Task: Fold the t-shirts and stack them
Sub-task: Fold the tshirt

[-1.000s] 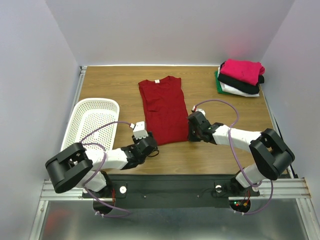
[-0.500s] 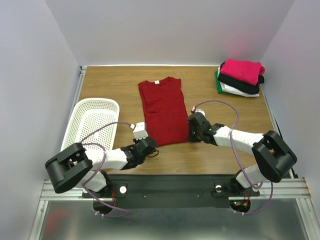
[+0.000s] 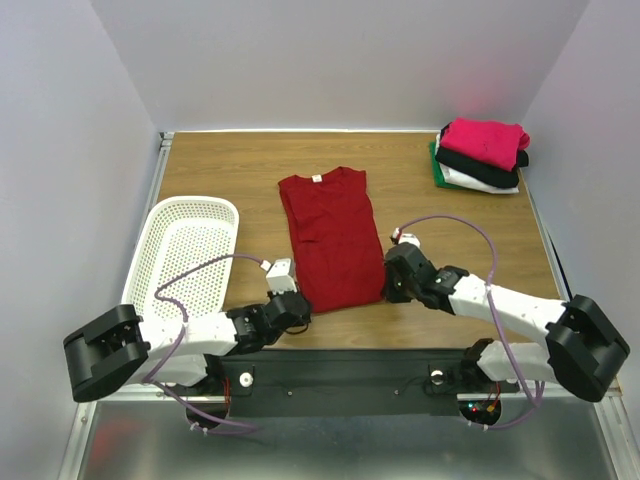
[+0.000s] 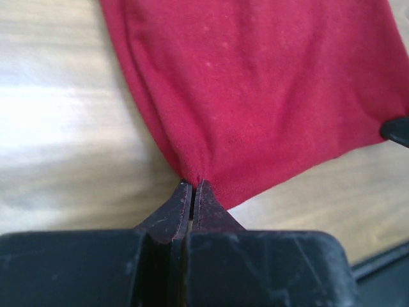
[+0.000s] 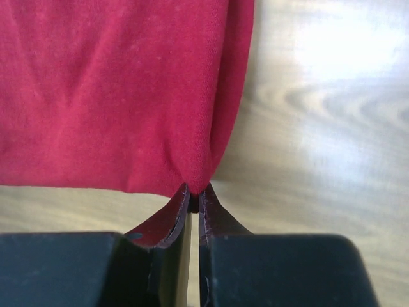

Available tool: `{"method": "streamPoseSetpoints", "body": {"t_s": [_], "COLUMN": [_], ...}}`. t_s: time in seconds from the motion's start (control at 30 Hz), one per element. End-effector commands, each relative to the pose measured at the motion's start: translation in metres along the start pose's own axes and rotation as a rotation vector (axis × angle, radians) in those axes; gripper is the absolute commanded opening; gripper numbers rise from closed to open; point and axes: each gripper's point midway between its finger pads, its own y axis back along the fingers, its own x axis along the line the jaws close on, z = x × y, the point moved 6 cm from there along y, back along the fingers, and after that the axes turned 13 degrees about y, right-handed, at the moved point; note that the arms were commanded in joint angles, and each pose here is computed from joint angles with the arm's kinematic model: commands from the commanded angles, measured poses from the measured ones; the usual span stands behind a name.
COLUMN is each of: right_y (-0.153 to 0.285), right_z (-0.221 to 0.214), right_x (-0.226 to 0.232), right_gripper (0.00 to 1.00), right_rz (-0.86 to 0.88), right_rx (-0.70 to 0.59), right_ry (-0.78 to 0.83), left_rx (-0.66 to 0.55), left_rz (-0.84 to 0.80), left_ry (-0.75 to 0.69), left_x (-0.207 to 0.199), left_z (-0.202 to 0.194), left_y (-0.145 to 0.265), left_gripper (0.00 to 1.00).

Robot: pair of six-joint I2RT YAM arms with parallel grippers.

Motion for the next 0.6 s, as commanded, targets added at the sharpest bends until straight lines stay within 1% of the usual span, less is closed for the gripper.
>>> {"method": "streamPoseSetpoints", "body": {"t_s": [0.0, 0.13, 0.27, 0.33, 0.37, 0.4, 0.47, 0.57], "right_y": [0.015, 0.028, 0.042, 0.047, 0.054, 0.058, 0.067, 0.068], "right_z": [-0.012, -0.010, 0.011, 0.025, 0.040, 0.048, 0.071, 0.089], "right_x": [0.003, 0.004, 0.008, 0.007, 0.011, 0.011, 0.014, 0.016], "right_gripper": [0.00, 0.00, 0.00, 0.00, 0.00, 0.00, 0.00, 0.00], "right_rz": [0.004, 0.028, 0.037, 0.013, 0.017, 0.009, -0.017, -0.055], "right_rx": [0.004, -0.035, -0.126, -0.175, -0.215, -0.240, -0.301, -0.330], "right_ry": [-0.014, -0.029, -0.020, -0.007, -0.006, -0.007, -0.001, 0.025], "left_rx": [0.039, 0.044, -0.019, -0.078, -0.105, -0.126, -0.164, -0.225], "left_rz": [-0.023, -0.071, -0.099, -0.122, -0.128, -0.150, -0.168, -0.184], "left_ry": [0.037, 0.067, 0.052, 0.031, 0.004, 0.005, 0.001, -0.019], "left_x": [0.002, -0.008, -0.025, -0.041, -0.045, -0.056, -0.065, -0.073], "left_z": [-0.015, -0.018, -0.004, 0.011, 0.018, 0.027, 0.041, 0.063], "left_y": [0.012, 0.021, 0.023, 0.026, 0.028, 0.031, 0.035, 0.037], "left_gripper": [0.00, 0.00, 0.00, 0.00, 0.00, 0.00, 0.00, 0.00]}}
